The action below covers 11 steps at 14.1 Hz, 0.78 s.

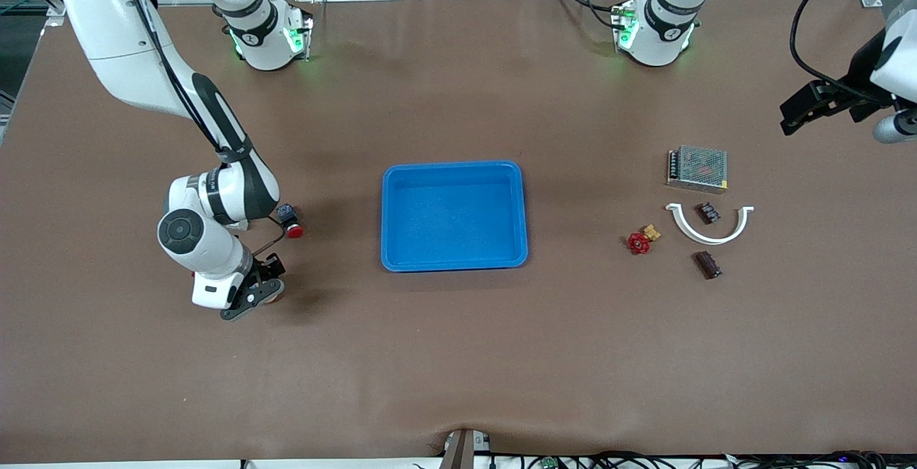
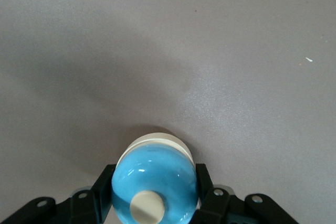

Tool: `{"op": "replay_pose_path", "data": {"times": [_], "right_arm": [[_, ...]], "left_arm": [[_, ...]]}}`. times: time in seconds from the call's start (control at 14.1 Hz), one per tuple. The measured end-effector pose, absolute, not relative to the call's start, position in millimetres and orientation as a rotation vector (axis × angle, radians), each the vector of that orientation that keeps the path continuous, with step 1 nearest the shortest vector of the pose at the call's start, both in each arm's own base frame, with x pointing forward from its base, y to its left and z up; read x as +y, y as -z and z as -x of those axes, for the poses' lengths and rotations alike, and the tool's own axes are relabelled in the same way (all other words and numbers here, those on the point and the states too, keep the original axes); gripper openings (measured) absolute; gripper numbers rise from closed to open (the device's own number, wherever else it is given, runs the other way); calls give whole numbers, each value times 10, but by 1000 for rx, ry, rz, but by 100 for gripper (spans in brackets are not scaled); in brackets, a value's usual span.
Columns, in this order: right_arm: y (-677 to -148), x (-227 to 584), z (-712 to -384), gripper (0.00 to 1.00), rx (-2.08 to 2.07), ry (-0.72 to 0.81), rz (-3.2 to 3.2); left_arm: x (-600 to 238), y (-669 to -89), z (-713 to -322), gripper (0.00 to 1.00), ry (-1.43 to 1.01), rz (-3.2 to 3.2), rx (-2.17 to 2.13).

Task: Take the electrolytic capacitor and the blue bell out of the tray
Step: 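Carry the bell beside the red buttons while the left gripper returns to rest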

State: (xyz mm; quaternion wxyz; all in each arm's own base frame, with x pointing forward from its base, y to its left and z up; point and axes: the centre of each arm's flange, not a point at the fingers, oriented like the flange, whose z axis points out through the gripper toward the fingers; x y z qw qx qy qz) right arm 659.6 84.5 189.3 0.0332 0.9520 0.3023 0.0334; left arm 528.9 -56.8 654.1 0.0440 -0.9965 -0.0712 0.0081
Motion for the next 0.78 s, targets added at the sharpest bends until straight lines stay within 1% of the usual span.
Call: {"op": "replay_pose_path", "data": {"times": [0.36,0.43,0.5,0.57,0.64,0.71,0.78], "right_arm": [[-1893,830,-6600,66,927,-105,-2930],[-1894,829,-6600,71,927,-106,-2930],[-1894,829,-6601,71,927,-106,-2930],[-1895,829,-6601,75,927,-106,-2930],[-1895,828,-6601,75,926,-107,-2930],[-1897,828,-6603,81,926,-108,-2929],[-1903,829,-6608,91,926,-111,-2929]], "left_arm": [[-602,-6605,-5097,100,-20,3064,-211],[-588,-6605,-5089,100,-23,3071,-209],[-578,-6601,-5087,100,-28,3084,-202],[-571,-6593,-5088,100,-34,3099,-196],[-577,-6583,-5088,100,-39,3110,-193],[-591,-6577,-5087,100,-42,3113,-189],[-604,-6576,-5086,100,-41,3114,-185]]}}
